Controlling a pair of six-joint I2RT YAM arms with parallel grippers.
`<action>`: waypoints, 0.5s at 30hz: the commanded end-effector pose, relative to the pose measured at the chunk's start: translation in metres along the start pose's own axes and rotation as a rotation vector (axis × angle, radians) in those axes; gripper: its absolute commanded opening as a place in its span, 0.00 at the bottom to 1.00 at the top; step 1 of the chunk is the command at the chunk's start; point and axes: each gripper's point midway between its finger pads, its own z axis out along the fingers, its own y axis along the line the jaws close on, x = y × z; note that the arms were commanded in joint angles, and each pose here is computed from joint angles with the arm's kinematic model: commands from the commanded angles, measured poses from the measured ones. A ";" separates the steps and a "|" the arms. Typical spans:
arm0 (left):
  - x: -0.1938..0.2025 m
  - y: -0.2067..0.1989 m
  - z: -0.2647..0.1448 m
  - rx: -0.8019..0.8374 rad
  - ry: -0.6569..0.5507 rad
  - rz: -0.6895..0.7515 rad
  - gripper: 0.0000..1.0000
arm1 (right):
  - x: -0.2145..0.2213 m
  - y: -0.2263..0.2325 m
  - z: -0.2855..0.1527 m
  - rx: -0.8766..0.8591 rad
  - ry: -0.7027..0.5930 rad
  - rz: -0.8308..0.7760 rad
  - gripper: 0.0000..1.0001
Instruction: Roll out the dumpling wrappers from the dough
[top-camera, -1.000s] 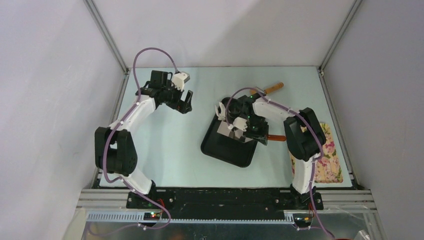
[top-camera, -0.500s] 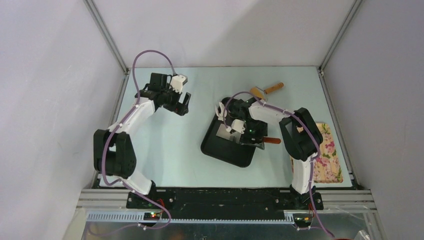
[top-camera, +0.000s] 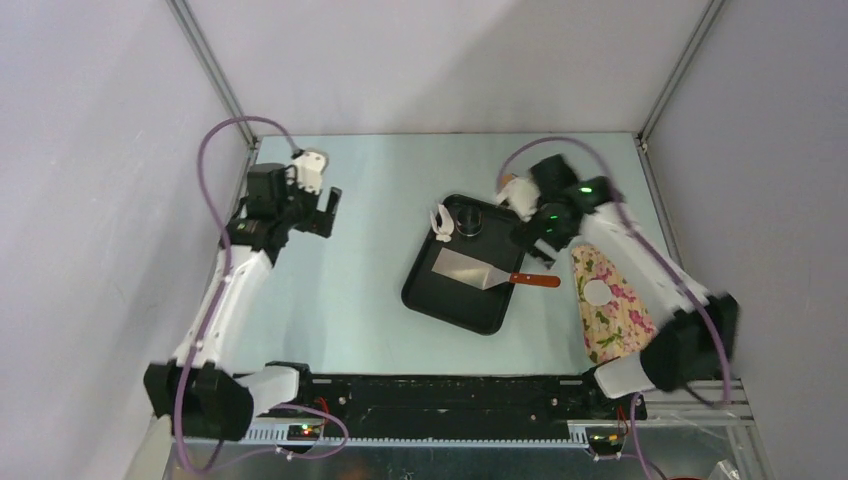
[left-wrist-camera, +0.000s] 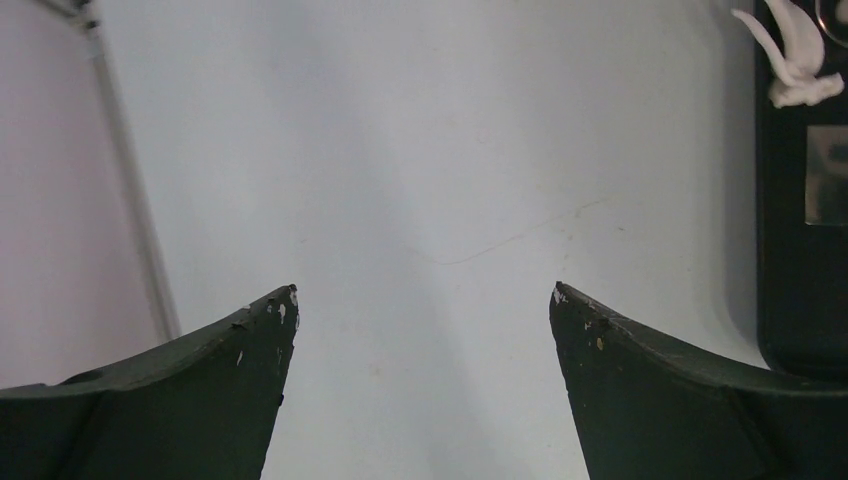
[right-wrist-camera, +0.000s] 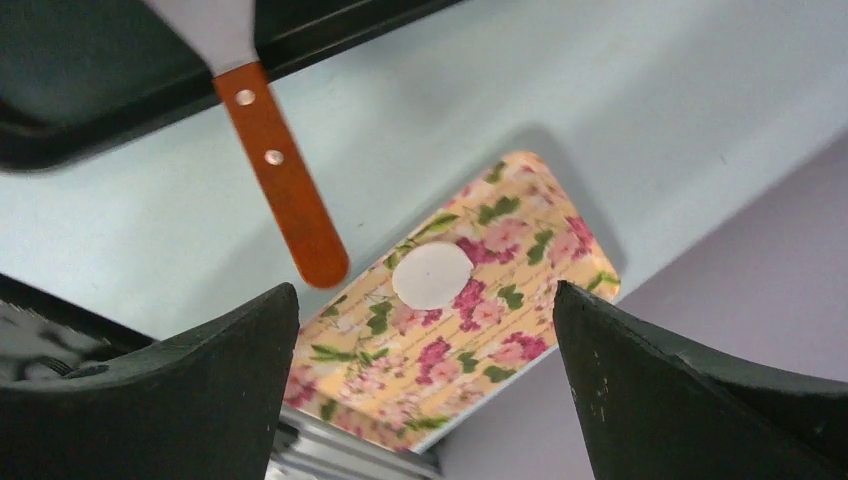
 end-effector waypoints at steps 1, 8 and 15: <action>-0.016 0.028 -0.055 -0.064 -0.172 -0.087 1.00 | -0.005 -0.023 -0.082 0.064 -0.387 0.333 0.99; 0.009 0.016 -0.113 -0.124 -0.321 -0.095 1.00 | 0.058 -0.033 -0.155 0.443 -0.736 0.626 0.99; 0.021 0.021 -0.139 -0.237 -0.389 -0.096 1.00 | 0.110 0.000 -0.196 0.708 -1.003 0.689 0.99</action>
